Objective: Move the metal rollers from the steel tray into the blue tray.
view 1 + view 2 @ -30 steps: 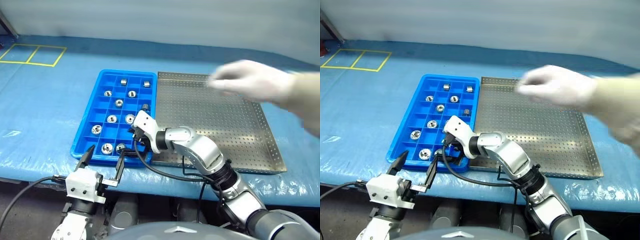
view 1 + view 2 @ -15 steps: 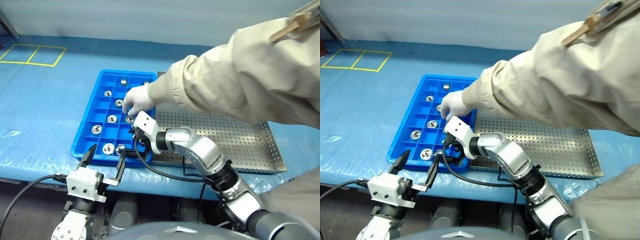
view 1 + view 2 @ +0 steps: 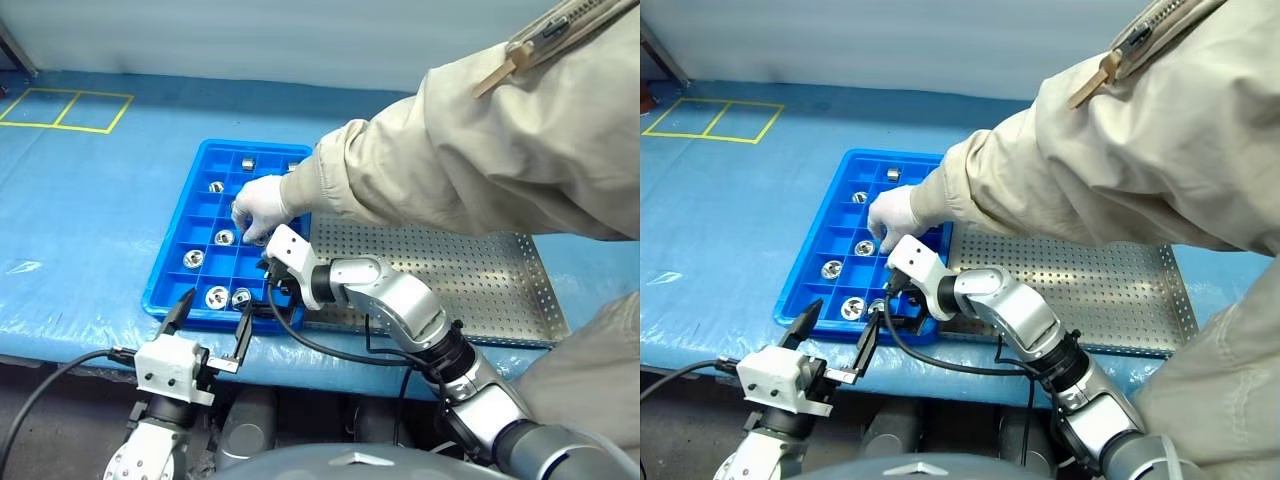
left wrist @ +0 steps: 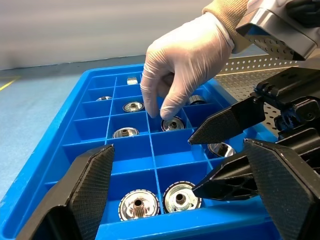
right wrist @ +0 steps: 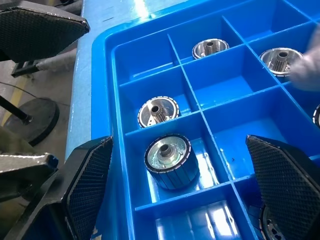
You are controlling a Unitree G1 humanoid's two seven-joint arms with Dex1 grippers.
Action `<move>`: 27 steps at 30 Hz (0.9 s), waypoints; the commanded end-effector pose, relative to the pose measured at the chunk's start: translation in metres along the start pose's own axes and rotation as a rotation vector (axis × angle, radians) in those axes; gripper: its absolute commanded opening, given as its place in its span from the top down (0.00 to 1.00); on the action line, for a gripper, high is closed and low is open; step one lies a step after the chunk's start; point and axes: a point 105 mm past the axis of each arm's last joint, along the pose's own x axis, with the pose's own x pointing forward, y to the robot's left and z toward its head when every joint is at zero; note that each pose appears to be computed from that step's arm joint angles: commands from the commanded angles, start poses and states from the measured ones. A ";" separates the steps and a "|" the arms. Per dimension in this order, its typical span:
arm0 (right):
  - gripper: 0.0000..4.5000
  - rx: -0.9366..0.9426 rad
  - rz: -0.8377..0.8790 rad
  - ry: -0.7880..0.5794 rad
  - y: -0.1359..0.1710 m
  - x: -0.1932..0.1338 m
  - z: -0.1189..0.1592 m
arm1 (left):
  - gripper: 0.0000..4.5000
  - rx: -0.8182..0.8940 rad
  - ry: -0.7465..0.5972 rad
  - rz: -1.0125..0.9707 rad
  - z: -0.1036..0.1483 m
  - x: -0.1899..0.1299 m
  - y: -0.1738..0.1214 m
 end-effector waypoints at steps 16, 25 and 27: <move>0.00 -0.027 0.023 -0.030 0.009 -0.002 0.008 | 0.00 -0.010 -0.019 -0.022 0.005 0.000 -0.004; 0.00 -0.031 0.024 -0.027 0.009 -0.002 0.008 | 0.00 -0.012 -0.020 -0.027 0.005 0.001 -0.005; 0.00 -0.031 0.024 -0.027 0.009 -0.002 0.008 | 0.00 -0.013 -0.020 -0.028 0.005 0.001 -0.005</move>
